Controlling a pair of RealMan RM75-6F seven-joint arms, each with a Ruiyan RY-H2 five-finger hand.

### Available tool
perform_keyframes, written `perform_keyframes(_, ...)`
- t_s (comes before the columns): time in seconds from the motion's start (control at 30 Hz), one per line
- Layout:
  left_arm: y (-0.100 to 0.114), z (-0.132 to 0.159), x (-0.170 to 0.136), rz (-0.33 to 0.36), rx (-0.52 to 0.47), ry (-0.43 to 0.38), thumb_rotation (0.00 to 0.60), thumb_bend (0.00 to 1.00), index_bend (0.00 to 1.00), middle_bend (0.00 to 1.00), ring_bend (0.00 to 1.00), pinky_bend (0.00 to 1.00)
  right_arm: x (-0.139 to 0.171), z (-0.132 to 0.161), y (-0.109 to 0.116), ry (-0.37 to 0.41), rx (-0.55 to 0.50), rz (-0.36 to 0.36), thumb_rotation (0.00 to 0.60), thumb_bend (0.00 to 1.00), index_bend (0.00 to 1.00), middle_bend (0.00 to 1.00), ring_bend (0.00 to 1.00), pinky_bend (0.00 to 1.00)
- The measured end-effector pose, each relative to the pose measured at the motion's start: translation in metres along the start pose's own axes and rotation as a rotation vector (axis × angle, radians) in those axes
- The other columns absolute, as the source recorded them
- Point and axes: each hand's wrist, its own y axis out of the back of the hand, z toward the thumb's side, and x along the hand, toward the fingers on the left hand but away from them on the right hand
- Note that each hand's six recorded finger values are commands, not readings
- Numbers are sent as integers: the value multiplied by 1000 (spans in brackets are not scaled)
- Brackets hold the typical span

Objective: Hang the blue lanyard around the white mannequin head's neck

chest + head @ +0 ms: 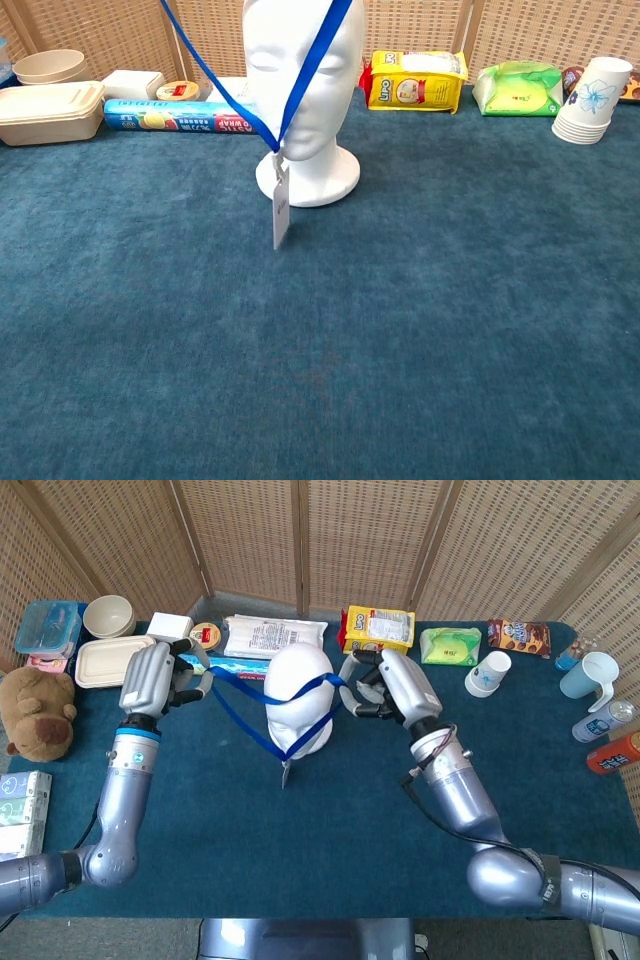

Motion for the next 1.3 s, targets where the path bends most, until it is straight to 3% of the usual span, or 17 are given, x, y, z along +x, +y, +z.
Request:
perform_keyframes(0.57,-13,-17,24,-1,-53,84,600,419,631,1000,1000,1000,-39,-15,25,-76,-53,-46,600,468,647,1000,1000,1000)
perform_keyframes(1.3,-42,-44,42,-36,-112,200,600,418,631,1000,1000,1000,-69,-56,36,-205,-2,-92,600,467,647,1000,1000,1000)
